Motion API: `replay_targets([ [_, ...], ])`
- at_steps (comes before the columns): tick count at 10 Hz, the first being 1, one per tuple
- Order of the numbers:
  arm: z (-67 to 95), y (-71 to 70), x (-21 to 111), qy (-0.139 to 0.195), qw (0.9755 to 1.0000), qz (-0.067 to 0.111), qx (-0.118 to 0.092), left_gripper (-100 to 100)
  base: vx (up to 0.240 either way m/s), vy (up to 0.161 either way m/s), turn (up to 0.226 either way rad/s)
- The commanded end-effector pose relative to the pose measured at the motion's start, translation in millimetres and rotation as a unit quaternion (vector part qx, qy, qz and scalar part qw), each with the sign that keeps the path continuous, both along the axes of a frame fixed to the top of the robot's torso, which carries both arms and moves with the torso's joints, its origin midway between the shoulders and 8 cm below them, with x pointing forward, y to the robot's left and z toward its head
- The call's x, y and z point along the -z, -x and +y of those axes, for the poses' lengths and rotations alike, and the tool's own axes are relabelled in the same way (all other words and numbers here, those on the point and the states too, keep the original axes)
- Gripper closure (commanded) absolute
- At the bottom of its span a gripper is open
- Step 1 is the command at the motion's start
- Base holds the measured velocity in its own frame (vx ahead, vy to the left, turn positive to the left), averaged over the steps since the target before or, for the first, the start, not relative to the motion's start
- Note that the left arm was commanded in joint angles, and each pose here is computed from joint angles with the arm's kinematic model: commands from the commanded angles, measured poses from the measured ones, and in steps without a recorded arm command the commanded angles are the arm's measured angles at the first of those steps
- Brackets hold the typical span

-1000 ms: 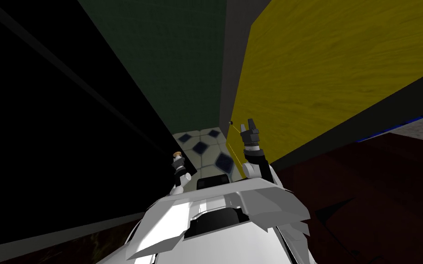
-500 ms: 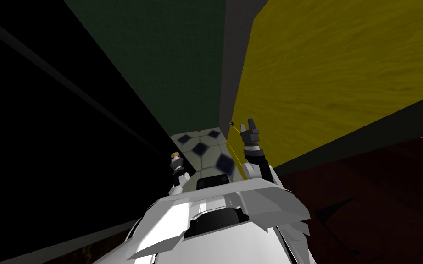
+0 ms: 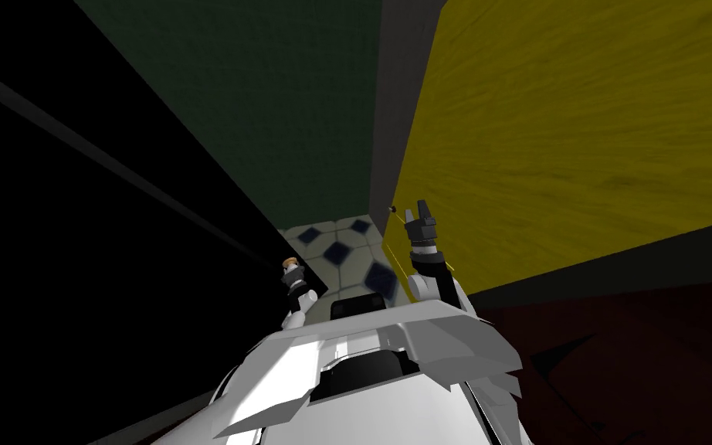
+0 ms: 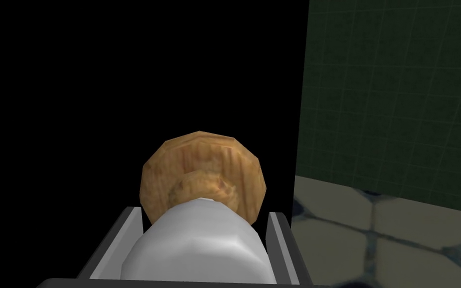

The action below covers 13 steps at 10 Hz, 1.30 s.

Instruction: Push the door open

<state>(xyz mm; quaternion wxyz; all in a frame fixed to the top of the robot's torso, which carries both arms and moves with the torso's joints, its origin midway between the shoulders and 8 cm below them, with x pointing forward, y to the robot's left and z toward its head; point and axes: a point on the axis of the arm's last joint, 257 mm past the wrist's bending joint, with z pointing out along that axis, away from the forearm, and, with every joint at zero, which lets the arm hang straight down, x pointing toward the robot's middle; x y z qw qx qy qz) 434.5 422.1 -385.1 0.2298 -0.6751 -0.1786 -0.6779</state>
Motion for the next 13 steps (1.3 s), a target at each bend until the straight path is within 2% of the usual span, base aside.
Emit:
replay_targets([
  [1,20.2,3.3,-10.0,-0.010,0.9997,-0.009,-0.020,100,0.092,0.039,-0.007],
  [9,54.4,15.4,-17.7,-0.016,0.9970,-0.017,-0.074,100,0.098,0.041,0.000],
  [13,61.1,19.0,-18.4,-0.016,0.9958,-0.019,-0.088,100,0.065,0.023,0.001],
])
